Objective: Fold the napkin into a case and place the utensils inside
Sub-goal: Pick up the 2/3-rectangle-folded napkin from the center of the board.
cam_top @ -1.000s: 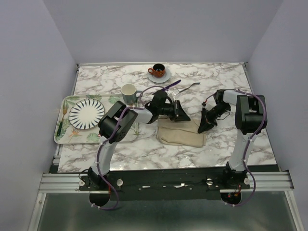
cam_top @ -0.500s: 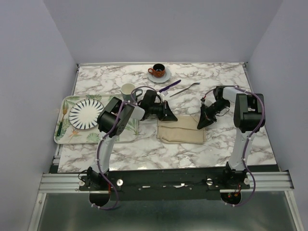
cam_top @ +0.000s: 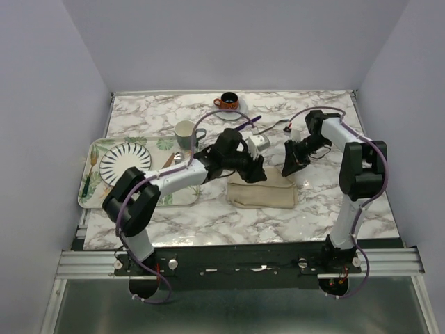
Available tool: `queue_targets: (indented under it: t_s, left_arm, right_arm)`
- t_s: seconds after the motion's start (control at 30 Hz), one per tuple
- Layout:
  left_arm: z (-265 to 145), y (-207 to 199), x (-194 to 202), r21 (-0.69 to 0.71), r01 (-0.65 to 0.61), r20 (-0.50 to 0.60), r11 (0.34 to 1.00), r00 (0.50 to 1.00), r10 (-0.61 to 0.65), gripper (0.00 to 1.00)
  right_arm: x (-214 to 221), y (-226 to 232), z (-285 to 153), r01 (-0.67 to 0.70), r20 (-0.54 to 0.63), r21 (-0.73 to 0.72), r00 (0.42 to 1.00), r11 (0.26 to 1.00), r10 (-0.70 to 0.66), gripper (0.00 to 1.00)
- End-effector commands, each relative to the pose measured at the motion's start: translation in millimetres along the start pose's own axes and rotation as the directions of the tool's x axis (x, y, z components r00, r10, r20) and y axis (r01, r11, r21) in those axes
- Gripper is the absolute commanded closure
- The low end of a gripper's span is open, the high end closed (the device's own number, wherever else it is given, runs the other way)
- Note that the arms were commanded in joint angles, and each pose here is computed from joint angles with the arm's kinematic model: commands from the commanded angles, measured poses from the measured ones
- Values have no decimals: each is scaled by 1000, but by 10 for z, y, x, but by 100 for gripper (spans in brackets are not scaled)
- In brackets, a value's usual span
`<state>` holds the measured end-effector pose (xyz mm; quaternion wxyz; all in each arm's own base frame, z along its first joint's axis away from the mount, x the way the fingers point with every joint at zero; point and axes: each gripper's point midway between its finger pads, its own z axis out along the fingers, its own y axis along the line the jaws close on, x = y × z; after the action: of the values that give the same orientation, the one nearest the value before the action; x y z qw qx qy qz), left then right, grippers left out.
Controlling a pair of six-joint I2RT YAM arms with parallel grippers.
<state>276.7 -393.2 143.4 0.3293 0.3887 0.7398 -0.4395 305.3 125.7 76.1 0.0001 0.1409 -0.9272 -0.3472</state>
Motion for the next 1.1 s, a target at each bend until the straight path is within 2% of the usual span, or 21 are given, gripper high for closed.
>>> queue_targets:
  t_s: [0.0,0.07,0.1,0.13,0.33,0.43,0.5,0.57,0.67,0.7,0.8,0.83,0.9,1.0,1.07]
  left_arm:
    - [-58,55,725,-95,-521,-294,848,829,476,50]
    - [-79,63,859,-108,-615,-346,781,760,551,48]
    - [-16,-51,852,-85,-675,-331,733,713,618,42]
    - [-12,-52,910,-79,-697,-349,713,689,635,42]
    - [113,-45,1119,-84,-800,-397,594,573,716,42]
    - [177,-33,1220,-70,-818,-424,572,543,725,42]
    - [227,-37,1327,-37,-836,-444,547,504,741,43]
    - [245,-10,1376,-24,-855,-459,519,470,754,45]
    - [274,46,1486,1,-862,-489,507,442,752,55]
    - [271,71,1546,17,-862,-504,506,430,749,65]
    - [256,33,1574,50,-855,-506,517,425,751,85]
    - [249,-6,1575,64,-849,-498,525,429,754,94]
    - [234,-133,1570,111,-827,-472,551,444,761,100]
    - [182,-344,1614,186,-760,-454,622,495,741,100]
    - [169,-447,1556,193,-720,-435,666,546,716,100]
  right_arm:
    - [-101,-151,161,86,-30,104,996,991,-83,73]
    - [-110,-198,237,93,-40,116,995,989,-88,73]
    - [-108,-199,269,103,-48,125,994,987,-97,73]
    - [-118,-221,310,110,-52,133,993,985,-104,73]
    - [-54,-361,445,120,-96,173,990,978,-104,74]
    - [-83,-389,430,123,-105,196,989,973,-104,74]
    - [-69,-415,437,121,-123,203,988,972,-97,75]
    - [-36,-428,435,126,-143,206,985,970,-98,76]
    - [27,-452,448,134,-169,210,981,968,-99,78]
    - [42,-445,458,144,-179,211,978,967,-106,78]
    - [112,-412,481,161,-200,204,972,966,-120,79]
    - [127,-407,482,167,-204,201,971,965,-126,79]
    - [187,-371,498,176,-218,195,967,965,-133,79]
    - [266,-321,507,191,-228,181,962,965,-147,79]
    - [320,-290,509,203,-234,169,959,965,-160,80]
